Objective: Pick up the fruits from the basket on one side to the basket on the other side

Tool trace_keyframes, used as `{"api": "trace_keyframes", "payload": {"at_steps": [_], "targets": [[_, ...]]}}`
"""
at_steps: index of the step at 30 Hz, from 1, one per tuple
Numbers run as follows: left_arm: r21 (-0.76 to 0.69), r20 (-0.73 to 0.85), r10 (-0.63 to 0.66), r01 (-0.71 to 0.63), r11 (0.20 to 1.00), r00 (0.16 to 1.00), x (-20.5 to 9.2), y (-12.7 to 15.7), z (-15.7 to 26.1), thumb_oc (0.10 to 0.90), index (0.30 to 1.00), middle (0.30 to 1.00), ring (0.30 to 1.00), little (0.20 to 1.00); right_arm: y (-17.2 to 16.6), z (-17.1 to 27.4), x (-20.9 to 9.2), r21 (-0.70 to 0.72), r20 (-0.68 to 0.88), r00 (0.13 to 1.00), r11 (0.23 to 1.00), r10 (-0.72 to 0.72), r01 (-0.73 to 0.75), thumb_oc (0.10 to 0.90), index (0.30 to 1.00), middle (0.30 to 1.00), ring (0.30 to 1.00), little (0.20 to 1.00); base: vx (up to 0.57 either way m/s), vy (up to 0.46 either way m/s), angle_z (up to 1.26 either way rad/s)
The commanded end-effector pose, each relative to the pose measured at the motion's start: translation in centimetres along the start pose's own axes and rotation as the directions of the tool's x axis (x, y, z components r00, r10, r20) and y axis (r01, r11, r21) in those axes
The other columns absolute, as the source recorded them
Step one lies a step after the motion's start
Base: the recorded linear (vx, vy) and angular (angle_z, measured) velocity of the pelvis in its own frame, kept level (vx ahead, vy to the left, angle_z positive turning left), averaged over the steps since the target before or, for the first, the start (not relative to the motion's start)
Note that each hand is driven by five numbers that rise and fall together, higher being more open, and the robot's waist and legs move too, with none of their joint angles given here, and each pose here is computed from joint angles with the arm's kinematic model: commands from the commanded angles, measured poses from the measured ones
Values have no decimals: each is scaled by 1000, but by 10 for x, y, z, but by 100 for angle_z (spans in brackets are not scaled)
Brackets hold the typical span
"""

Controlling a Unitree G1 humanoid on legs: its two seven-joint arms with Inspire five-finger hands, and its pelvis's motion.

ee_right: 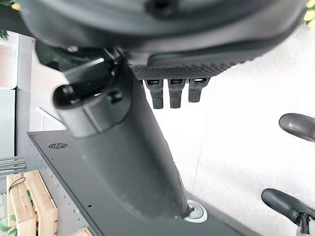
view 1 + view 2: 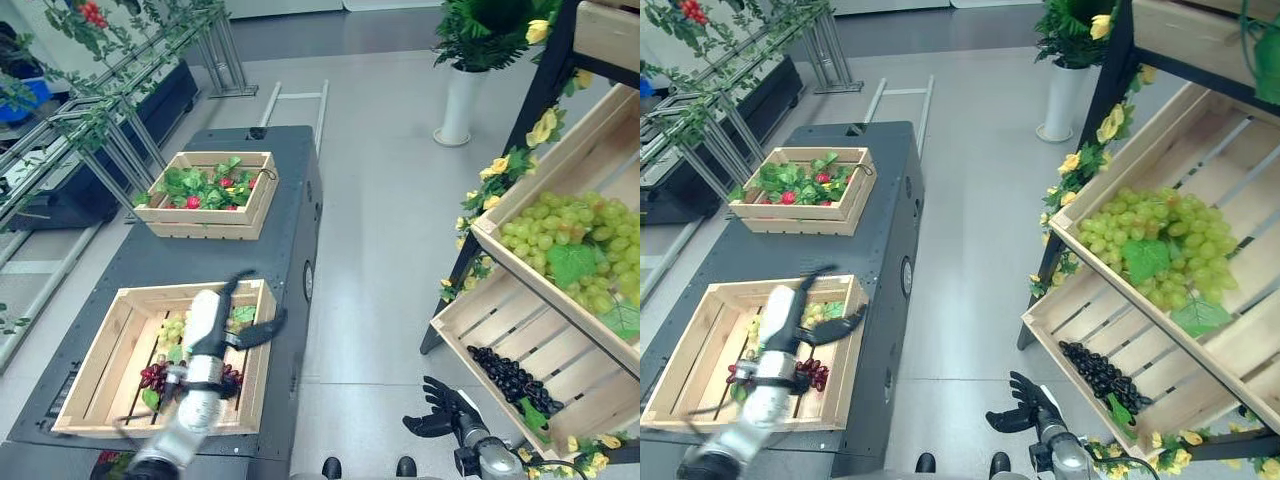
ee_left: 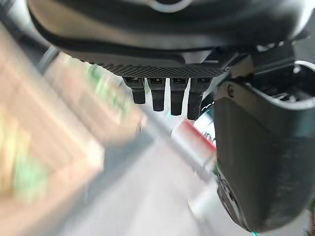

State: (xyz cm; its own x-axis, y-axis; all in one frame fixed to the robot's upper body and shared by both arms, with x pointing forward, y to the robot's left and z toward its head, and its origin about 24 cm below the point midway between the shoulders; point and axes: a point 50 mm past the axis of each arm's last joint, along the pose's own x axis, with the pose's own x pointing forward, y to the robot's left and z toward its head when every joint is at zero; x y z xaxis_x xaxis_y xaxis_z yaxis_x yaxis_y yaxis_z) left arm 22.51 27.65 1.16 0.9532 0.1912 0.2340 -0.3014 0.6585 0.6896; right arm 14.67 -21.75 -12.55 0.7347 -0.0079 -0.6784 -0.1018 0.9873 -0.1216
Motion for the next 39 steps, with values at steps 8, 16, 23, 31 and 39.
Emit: {"api": "trace_keyframes", "payload": {"at_steps": [8,16,23,31,39], "targets": [[221,203,355,-396,891,913,47,78,14,800,900,900,900,900,6,49,10,-6,214,976,999,47,-47,800,900,900,900,900,2,81,15],[364,257,432,-501,785,864,79,126,20,800,900,900,900,900,16,97,19,-54,368,923,994,109,-95,800,900,900,900,900,-123,34,10],[432,208,500,-537,724,841,86,157,16,800,900,900,900,900,13,118,19,-93,410,906,993,107,-75,800,900,900,900,900,-37,83,9],[515,281,533,-594,618,798,109,197,41,800,900,900,900,900,-8,124,22,-104,412,908,994,70,-29,800,900,900,900,900,-26,66,3],[714,366,306,-476,514,879,125,204,60,800,900,900,900,900,-19,133,22,-163,419,904,987,79,-10,800,900,900,900,900,-5,67,1]]}}
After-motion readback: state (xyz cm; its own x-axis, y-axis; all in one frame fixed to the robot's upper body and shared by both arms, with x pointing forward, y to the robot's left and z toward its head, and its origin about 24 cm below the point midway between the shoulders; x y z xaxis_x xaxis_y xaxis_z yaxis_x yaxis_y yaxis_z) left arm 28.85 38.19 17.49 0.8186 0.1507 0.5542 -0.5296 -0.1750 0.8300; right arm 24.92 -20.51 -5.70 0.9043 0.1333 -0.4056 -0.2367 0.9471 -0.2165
